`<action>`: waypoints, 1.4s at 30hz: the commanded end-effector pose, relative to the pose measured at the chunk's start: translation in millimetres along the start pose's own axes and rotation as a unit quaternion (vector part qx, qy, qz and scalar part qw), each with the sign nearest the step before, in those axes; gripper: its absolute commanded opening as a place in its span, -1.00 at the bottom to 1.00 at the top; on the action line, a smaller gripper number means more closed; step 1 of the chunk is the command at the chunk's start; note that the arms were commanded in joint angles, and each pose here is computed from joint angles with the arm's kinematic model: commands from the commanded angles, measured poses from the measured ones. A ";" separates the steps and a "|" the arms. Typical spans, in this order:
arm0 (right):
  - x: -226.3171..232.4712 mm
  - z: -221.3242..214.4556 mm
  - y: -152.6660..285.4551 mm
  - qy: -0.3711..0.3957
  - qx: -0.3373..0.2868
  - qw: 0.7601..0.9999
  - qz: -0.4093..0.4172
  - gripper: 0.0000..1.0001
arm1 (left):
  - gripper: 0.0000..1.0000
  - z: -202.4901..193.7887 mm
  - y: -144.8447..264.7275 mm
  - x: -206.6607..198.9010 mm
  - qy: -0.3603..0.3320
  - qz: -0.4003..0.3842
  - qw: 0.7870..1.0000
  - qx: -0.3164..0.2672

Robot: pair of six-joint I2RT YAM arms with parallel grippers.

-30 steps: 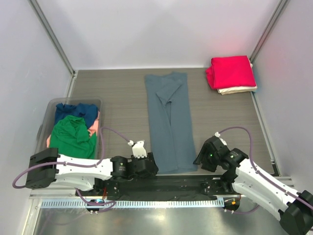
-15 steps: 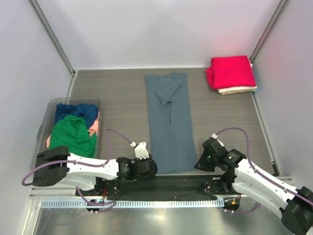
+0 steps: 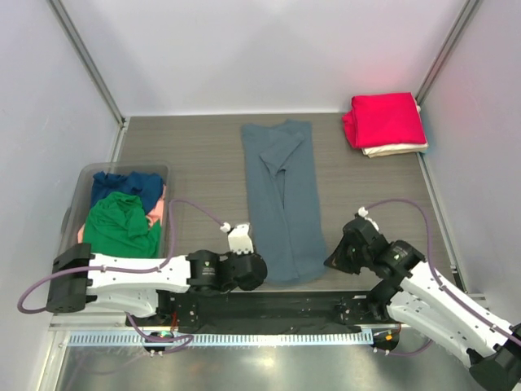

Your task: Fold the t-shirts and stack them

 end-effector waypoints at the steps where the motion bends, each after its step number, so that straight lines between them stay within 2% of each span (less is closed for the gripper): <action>1: 33.0 19.1 23.2 0.023 -0.055 0.998 0.016 -0.98 | -1.00 37.2 20.9 2.1 -0.039 0.023 0.999 -0.029; 6: 77.6 48.8 34.5 0.063 -0.127 0.990 0.018 -0.98 | -0.99 84.7 14.8 17.9 -0.017 0.035 0.999 -0.022; 8: 91.4 59.1 24.3 0.078 -0.133 0.988 -0.003 -0.98 | -1.00 99.0 11.5 22.9 -0.029 0.037 0.999 -0.025; 10: 113.4 76.5 26.5 0.088 -0.146 0.985 0.013 -0.98 | -1.00 117.4 5.3 32.1 -0.020 0.047 0.998 -0.024; 11: 124.6 85.4 20.7 0.090 -0.147 0.985 0.008 -0.98 | -0.99 128.3 5.3 32.4 -0.038 0.045 0.998 -0.026; 13: 133.6 105.7 15.3 0.086 -0.151 0.985 0.011 -0.98 | -1.00 143.1 -8.6 43.1 -0.038 0.059 0.998 -0.007; 17: 154.3 144.7 6.1 0.081 -0.166 0.983 0.017 -0.98 | -0.99 182.3 -27.8 51.2 -0.049 0.063 0.997 -0.008; 19: 157.8 161.8 -8.3 0.083 -0.165 0.983 0.000 -0.97 | -1.00 193.9 -46.9 64.0 -0.052 0.085 0.995 0.009; 28: 181.4 206.4 -52.4 0.079 -0.154 0.985 -0.019 -0.98 | -0.99 268.9 -99.5 84.0 -0.065 0.082 0.994 0.020; 29: 184.6 212.8 -53.2 0.076 -0.159 0.984 -0.016 -0.98 | -1.00 266.4 -111.7 87.8 -0.069 0.090 0.993 0.041; 31: 184.0 219.7 -66.0 0.074 -0.149 0.986 -0.024 -0.98 | -1.00 282.3 -115.3 88.6 -0.073 0.092 0.992 0.034; 32: 187.6 226.2 -66.1 0.071 -0.153 0.985 -0.019 -0.98 | -1.00 279.7 -125.7 92.5 -0.079 0.098 0.991 0.051; 40: 189.0 247.3 -99.6 0.066 -0.127 0.989 -0.030 -0.98 | -0.96 301.7 -150.3 100.9 -0.071 0.092 0.991 0.066; 41: 193.0 252.2 -101.6 0.066 -0.127 0.989 -0.025 -0.95 | -0.90 302.6 -152.3 102.9 -0.072 0.096 0.990 0.071; 42: 190.0 256.6 -111.8 0.062 -0.122 0.990 -0.032 -0.58 | -0.81 304.9 -154.6 106.8 -0.071 0.102 0.989 0.075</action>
Point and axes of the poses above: each gripper's point midway between its finger pads, its own y axis back along the fingers, its own x axis along the line the jaws close on, z = x × y, the point moved 8 cm from there along y, back along the fingers, and after that the axes turned 13 degrees about -y, right-handed, at the moved point
